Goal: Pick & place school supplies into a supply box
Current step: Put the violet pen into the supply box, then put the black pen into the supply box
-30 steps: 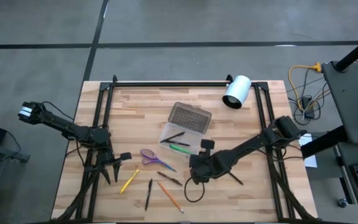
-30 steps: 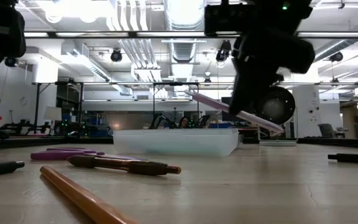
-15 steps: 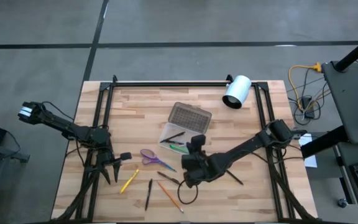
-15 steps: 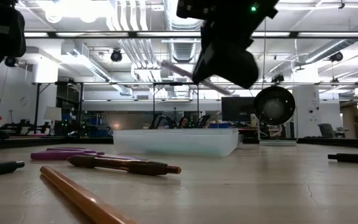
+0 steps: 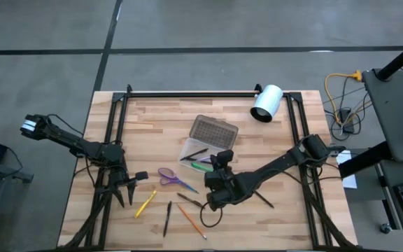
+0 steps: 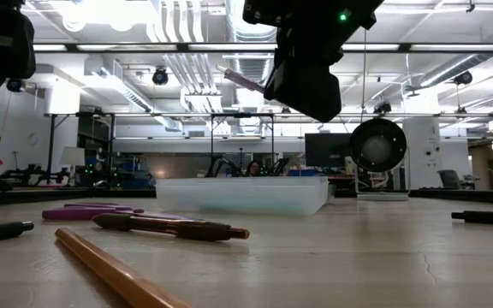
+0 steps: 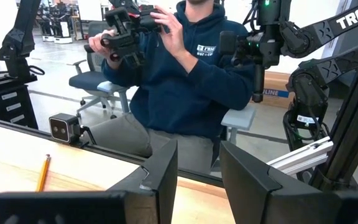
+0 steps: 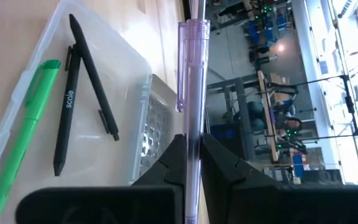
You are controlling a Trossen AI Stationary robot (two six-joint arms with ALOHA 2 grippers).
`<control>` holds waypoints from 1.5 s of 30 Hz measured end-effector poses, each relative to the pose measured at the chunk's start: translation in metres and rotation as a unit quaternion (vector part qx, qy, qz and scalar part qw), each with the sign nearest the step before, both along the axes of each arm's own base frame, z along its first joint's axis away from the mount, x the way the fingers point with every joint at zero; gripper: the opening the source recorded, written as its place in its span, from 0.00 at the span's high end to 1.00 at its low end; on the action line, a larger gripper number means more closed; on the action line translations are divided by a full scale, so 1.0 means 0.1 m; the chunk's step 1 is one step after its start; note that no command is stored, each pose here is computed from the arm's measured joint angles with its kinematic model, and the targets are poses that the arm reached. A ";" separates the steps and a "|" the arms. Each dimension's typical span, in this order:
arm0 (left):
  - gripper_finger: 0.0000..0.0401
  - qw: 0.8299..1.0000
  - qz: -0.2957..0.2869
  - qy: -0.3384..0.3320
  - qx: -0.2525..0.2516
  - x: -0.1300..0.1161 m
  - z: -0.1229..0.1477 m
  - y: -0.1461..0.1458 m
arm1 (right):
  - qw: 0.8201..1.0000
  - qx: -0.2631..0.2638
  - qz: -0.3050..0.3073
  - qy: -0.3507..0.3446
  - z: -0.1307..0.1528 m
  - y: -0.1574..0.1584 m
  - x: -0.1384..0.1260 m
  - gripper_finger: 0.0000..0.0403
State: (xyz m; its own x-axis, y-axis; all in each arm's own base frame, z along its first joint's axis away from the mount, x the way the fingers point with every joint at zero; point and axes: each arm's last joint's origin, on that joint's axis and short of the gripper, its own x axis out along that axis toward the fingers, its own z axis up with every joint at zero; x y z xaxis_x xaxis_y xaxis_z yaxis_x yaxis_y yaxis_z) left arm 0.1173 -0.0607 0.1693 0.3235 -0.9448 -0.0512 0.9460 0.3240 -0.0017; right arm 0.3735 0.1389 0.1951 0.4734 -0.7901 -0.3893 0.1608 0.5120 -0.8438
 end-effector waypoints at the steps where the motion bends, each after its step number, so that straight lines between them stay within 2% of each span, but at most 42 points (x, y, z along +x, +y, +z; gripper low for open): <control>1: 0.74 1.000 0.000 0.000 0.000 0.00 0.00 0.00 | 1.000 0.000 0.000 0.000 0.00 0.00 0.00 0.97; 15: 0.74 1.000 0.000 0.000 0.000 0.00 0.00 0.00 | 0.999 0.014 -0.015 -0.024 0.00 -0.03 0.01 0.77; 29: 0.74 1.000 0.000 0.001 0.000 0.00 -0.01 0.00 | 0.999 0.027 -0.016 -0.026 -0.01 -0.03 0.01 0.79; 32: 0.74 1.000 0.000 0.002 0.000 0.00 -0.01 0.00 | 0.997 0.067 -0.018 -0.030 -0.02 -0.02 0.01 0.81; 37: 0.74 1.000 0.000 0.003 0.001 0.00 -0.02 0.00 | 0.983 0.181 0.002 0.013 -0.06 0.02 0.01 0.82; 41: 0.74 1.000 0.000 0.003 0.001 -0.01 -0.02 0.00 | 0.957 0.282 0.027 0.060 -0.08 0.07 -0.01 0.82; 45: 0.74 1.000 0.000 0.003 0.001 -0.01 -0.02 0.00 | 0.922 0.375 0.035 0.092 -0.10 0.12 -0.02 0.81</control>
